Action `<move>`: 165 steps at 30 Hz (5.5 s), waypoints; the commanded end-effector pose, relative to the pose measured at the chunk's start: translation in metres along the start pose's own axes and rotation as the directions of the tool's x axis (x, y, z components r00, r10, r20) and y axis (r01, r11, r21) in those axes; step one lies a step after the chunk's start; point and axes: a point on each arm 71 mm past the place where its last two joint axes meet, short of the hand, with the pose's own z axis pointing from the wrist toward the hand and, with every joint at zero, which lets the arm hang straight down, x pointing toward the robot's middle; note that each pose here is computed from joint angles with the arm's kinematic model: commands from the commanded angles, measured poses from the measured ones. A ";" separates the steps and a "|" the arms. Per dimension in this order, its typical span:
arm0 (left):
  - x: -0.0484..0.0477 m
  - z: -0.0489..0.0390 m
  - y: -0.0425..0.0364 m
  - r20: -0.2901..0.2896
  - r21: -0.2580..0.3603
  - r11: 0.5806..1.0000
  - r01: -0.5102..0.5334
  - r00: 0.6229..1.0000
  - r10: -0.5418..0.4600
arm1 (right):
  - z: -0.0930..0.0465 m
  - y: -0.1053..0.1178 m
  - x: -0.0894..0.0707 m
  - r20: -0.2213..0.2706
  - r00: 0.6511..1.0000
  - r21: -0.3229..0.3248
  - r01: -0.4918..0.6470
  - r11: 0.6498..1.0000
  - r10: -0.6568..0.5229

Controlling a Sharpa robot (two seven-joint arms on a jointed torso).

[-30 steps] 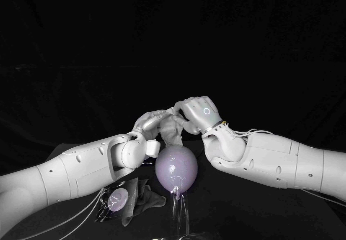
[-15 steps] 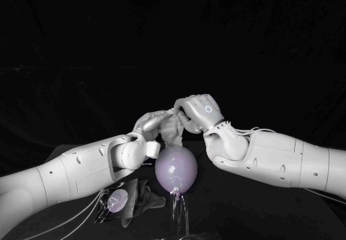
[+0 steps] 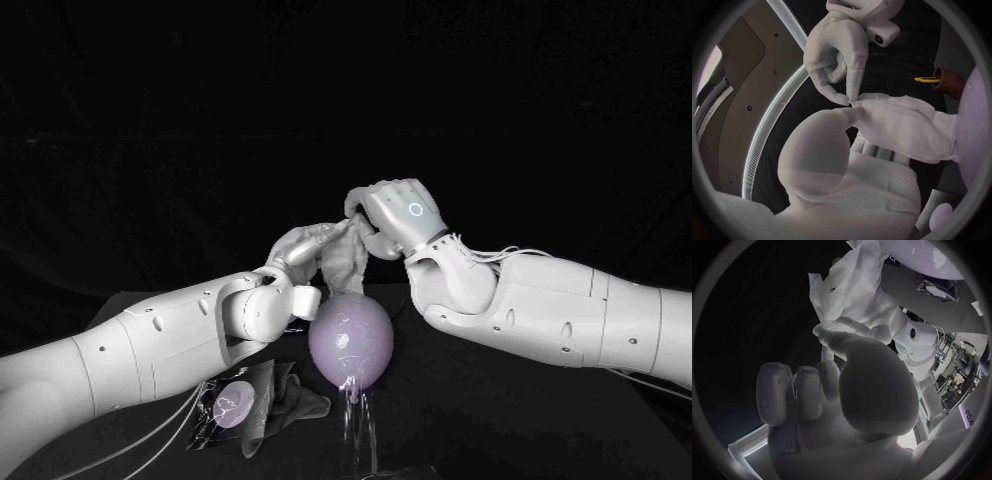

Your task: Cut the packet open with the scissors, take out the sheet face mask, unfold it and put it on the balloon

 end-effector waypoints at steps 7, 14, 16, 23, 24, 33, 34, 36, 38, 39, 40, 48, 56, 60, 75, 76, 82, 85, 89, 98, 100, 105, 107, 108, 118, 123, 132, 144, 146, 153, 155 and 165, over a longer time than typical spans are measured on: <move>0.0072 0.0007 -0.0015 -0.051 0.017 1.000 -0.026 0.998 0.027 | 0.015 0.007 0.000 -0.016 0.999 -0.120 0.041 0.992 -0.043; 0.0107 0.0002 -0.0013 -0.084 0.021 0.997 -0.070 0.994 0.071 | 0.031 0.007 -0.002 -0.041 0.995 -0.226 0.079 0.971 -0.091; 0.0116 0.0001 -0.0013 -0.092 0.023 0.996 -0.086 0.992 0.088 | 0.034 0.008 -0.002 -0.048 0.994 -0.249 0.085 0.965 -0.100; 0.0160 -0.0001 -0.0008 -0.123 0.031 0.990 -0.140 0.982 0.143 | 0.044 0.011 -0.001 -0.097 0.984 -0.309 0.113 0.944 -0.149; 0.0166 -0.0002 -0.0008 -0.127 0.033 0.989 -0.144 0.981 0.147 | 0.045 0.011 0.000 -0.109 0.981 -0.315 0.117 0.942 -0.158; 0.0219 -0.0012 -0.0014 -0.159 0.054 0.984 -0.170 0.971 0.176 | 0.049 0.012 0.005 -0.175 0.964 -0.356 0.130 0.926 -0.202; 0.0228 -0.0014 -0.0015 -0.165 0.057 0.984 -0.171 0.970 0.178 | 0.049 0.012 0.005 -0.178 0.963 -0.357 0.130 0.925 -0.204; 0.0239 -0.0018 -0.0017 -0.172 0.061 0.983 -0.173 0.968 0.181 | 0.049 0.012 0.005 -0.182 0.961 -0.358 0.131 0.925 -0.207; 0.0248 -0.0023 -0.0019 -0.179 0.066 0.982 -0.175 0.966 0.184 | 0.049 0.011 0.005 -0.183 0.961 -0.356 0.132 0.925 -0.208; 0.0250 -0.0025 -0.0021 -0.182 0.068 0.982 -0.176 0.966 0.185 | 0.049 0.011 0.005 -0.182 0.961 -0.354 0.133 0.926 -0.208; 0.0251 -0.0027 -0.0022 -0.183 0.069 0.982 -0.176 0.965 0.186 | 0.049 0.011 0.005 -0.180 0.961 -0.353 0.134 0.926 -0.208; 0.0223 -0.0039 -0.0026 -0.183 0.065 0.980 -0.185 0.964 0.194 | 0.047 0.010 0.000 -0.152 0.970 -0.345 0.129 0.930 -0.192; 0.0192 -0.0048 -0.0022 -0.181 0.054 0.976 -0.213 0.959 0.219 | 0.045 0.008 -0.004 -0.134 0.974 -0.338 0.126 0.933 -0.180; 0.0168 -0.0053 -0.0026 -0.180 0.052 0.975 -0.218 0.958 0.223 | 0.044 0.007 -0.007 -0.120 0.978 -0.336 0.123 0.934 -0.172; 0.0120 -0.0069 -0.0054 -0.182 0.066 0.984 -0.166 0.967 0.176 | 0.044 0.004 -0.009 -0.130 0.977 -0.337 0.118 0.934 -0.170; 0.0115 -0.0070 -0.0055 -0.182 0.067 0.984 -0.164 0.968 0.174 | 0.044 0.004 -0.009 -0.130 0.977 -0.337 0.118 0.934 -0.170; 0.0099 -0.0076 -0.0062 -0.186 0.068 0.986 -0.154 0.969 0.164 | 0.044 0.004 -0.010 -0.131 0.977 -0.339 0.116 0.934 -0.169; 0.0097 -0.0078 -0.0064 -0.190 0.068 0.987 -0.148 0.969 0.158 | 0.044 0.003 -0.010 -0.133 0.976 -0.339 0.116 0.934 -0.170; 0.0084 -0.0082 -0.0070 -0.186 0.072 0.987 -0.141 0.971 0.152 | 0.044 0.003 -0.009 -0.138 0.975 -0.340 0.116 0.933 -0.172; 0.0014 -0.0086 -0.0104 -0.129 0.102 0.985 -0.141 0.980 0.154 | 0.043 0.003 -0.010 -0.138 0.976 -0.342 0.114 0.933 -0.169; -0.0002 -0.0086 -0.0109 -0.116 0.107 0.984 -0.144 0.981 0.157 | 0.043 0.003 -0.010 -0.137 0.976 -0.342 0.113 0.933 -0.168; -0.0044 -0.0084 -0.0127 -0.075 0.124 0.979 -0.159 0.983 0.169 | 0.042 0.003 -0.012 -0.132 0.977 -0.341 0.111 0.934 -0.165; -0.0058 -0.0083 -0.0135 -0.060 0.132 0.977 -0.165 0.983 0.174 | 0.041 0.003 -0.012 -0.131 0.978 -0.341 0.110 0.934 -0.164; -0.0061 -0.0084 -0.0137 -0.056 0.134 0.977 -0.167 0.983 0.176 | 0.041 0.003 -0.012 -0.131 0.978 -0.341 0.110 0.934 -0.163; -0.0127 -0.0080 -0.0141 -0.005 0.125 0.968 -0.219 0.975 0.221 | 0.042 0.004 -0.016 -0.097 0.984 -0.328 0.111 0.938 -0.150; -0.0175 -0.0074 -0.0118 0.019 0.081 0.953 -0.292 0.956 0.291 | 0.042 0.004 -0.019 -0.067 0.988 -0.312 0.114 0.943 -0.142; -0.0179 -0.0061 -0.0087 0.042 0.033 0.914 -0.404 0.914 0.403 | 0.045 0.006 -0.022 -0.057 0.988 -0.307 0.119 0.944 -0.143; -0.0106 -0.0057 -0.0108 0.056 0.079 0.904 -0.420 0.907 0.417 | 0.049 0.007 -0.014 -0.121 0.976 -0.321 0.136 0.937 -0.183; -0.0072 -0.0057 -0.0112 0.049 0.094 0.906 -0.412 0.911 0.409 | 0.051 0.008 -0.012 -0.134 0.973 -0.325 0.138 0.936 -0.190; 0.0006 -0.0063 -0.0117 0.029 0.124 0.910 -0.395 0.918 0.395 | 0.054 0.010 -0.006 -0.163 0.965 -0.333 0.144 0.932 -0.207; 0.0024 -0.0068 -0.0119 0.025 0.130 0.911 -0.392 0.919 0.393 | 0.055 0.011 -0.004 -0.169 0.963 -0.335 0.145 0.931 -0.211; 0.0012 -0.0085 -0.0131 0.039 0.132 0.913 -0.386 0.922 0.385 | 0.056 0.013 -0.001 -0.181 0.959 -0.339 0.146 0.930 -0.216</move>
